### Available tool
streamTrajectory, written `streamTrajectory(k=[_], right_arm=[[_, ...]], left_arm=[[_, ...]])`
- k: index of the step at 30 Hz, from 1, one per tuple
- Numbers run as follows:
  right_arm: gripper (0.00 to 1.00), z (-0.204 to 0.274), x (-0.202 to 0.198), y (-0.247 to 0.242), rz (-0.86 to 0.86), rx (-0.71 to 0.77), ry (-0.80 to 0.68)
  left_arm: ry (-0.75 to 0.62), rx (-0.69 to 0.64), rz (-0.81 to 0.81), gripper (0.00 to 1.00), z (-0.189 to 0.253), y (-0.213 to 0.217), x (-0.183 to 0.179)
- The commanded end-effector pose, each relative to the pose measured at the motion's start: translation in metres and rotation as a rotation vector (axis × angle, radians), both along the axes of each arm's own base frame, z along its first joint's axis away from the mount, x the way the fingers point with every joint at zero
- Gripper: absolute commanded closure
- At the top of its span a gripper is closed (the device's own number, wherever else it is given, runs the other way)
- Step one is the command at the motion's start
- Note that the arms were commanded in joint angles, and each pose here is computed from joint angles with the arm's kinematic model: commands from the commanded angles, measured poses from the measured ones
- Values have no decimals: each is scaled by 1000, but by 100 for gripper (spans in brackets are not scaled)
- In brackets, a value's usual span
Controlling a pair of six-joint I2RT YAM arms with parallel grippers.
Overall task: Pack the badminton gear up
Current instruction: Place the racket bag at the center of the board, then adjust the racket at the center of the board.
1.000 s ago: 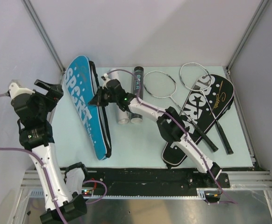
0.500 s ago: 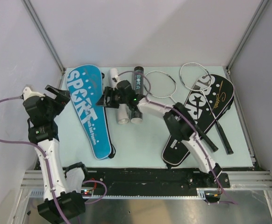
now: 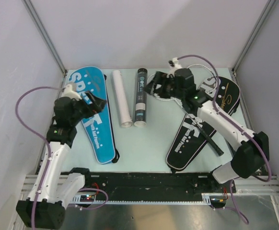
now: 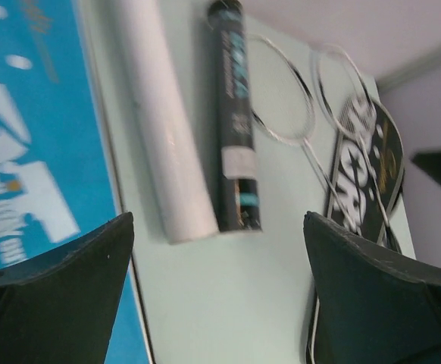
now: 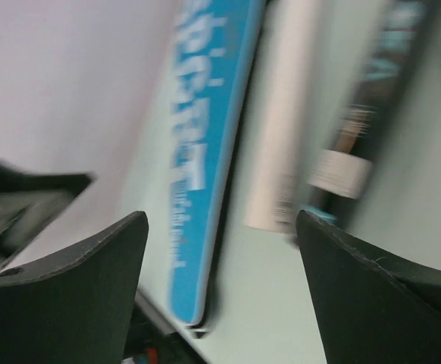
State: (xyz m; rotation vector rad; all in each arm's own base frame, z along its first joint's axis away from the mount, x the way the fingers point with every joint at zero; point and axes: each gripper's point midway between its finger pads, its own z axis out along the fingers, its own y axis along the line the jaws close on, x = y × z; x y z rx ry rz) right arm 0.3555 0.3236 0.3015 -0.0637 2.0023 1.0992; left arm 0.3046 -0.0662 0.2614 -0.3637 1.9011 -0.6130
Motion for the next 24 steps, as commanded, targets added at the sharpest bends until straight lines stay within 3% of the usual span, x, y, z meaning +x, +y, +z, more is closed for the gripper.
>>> streamTrajectory(k=[1,7,9,15,18,24], right_arm=[[16,-83,10,-97,-168,-415,90],[17,-124,19,-220,-355,-858,157],[18,-132,18,-257,-387,-937,205],[20,-160,11,-288,-282,-840,331],[22,-175,12,-289,-241,-762,390],[19,-220,2,-279,-166,-746,515]], left_arm=[[-48,83,-203,6,-3,-47,-10],[-30,85,-344,5,-17,-85,-31],[-17,71,-363,4,-24,-91,-37],[7,82,-398,5,-37,-107,-45],[33,82,-420,6,-42,-114,-44],[42,105,-410,7,-45,-113,-38]])
